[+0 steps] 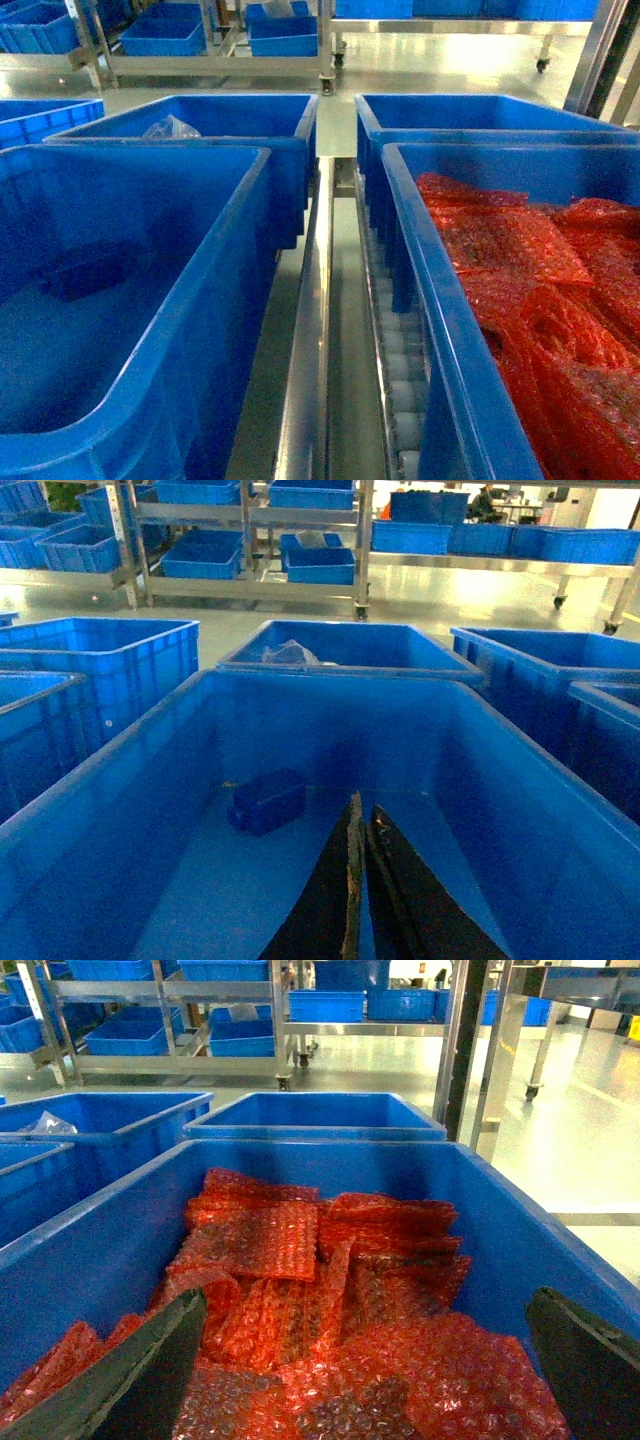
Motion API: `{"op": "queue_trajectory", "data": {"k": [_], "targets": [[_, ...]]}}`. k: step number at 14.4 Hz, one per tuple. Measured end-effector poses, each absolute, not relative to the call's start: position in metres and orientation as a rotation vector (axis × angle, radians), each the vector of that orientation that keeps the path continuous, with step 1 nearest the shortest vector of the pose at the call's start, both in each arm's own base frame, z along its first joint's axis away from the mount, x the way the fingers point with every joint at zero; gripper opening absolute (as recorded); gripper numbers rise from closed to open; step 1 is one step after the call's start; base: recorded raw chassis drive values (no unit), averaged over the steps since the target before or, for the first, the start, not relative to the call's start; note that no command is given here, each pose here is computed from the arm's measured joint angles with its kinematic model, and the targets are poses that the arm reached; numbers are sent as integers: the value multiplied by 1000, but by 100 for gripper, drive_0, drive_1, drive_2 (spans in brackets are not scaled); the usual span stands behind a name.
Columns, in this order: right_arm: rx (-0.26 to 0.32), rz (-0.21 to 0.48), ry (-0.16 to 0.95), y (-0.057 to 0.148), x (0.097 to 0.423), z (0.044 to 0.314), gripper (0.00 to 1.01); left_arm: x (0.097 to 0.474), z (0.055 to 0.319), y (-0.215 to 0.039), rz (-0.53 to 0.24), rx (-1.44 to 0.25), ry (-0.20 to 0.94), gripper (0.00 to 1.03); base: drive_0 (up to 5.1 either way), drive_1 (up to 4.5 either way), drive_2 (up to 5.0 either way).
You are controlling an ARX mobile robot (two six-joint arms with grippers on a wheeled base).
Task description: Pick blue part to blue bin on bottom shelf
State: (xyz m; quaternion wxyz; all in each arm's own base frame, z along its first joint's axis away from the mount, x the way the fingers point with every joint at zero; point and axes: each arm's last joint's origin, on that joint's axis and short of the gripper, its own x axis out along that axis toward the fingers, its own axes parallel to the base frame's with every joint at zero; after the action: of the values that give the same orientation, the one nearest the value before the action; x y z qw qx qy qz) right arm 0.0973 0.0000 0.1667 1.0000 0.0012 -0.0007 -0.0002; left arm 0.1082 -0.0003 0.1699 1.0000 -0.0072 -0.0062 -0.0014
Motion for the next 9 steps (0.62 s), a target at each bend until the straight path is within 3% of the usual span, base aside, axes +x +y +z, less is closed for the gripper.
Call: {"op": "queue_trajectory", "data": {"k": [5,8,9], "targets": [[3,0,-1,0,97,167,98,98,167,0,-3,-11,0,2,0,0,0],[3,0,-2,0,97,167,98,98,166,0,-3,-11,3,38,0,0,0],[3,0,-2,0,97,167,98,98,166,0,-3,-11,3,43,0,0,0]]}}
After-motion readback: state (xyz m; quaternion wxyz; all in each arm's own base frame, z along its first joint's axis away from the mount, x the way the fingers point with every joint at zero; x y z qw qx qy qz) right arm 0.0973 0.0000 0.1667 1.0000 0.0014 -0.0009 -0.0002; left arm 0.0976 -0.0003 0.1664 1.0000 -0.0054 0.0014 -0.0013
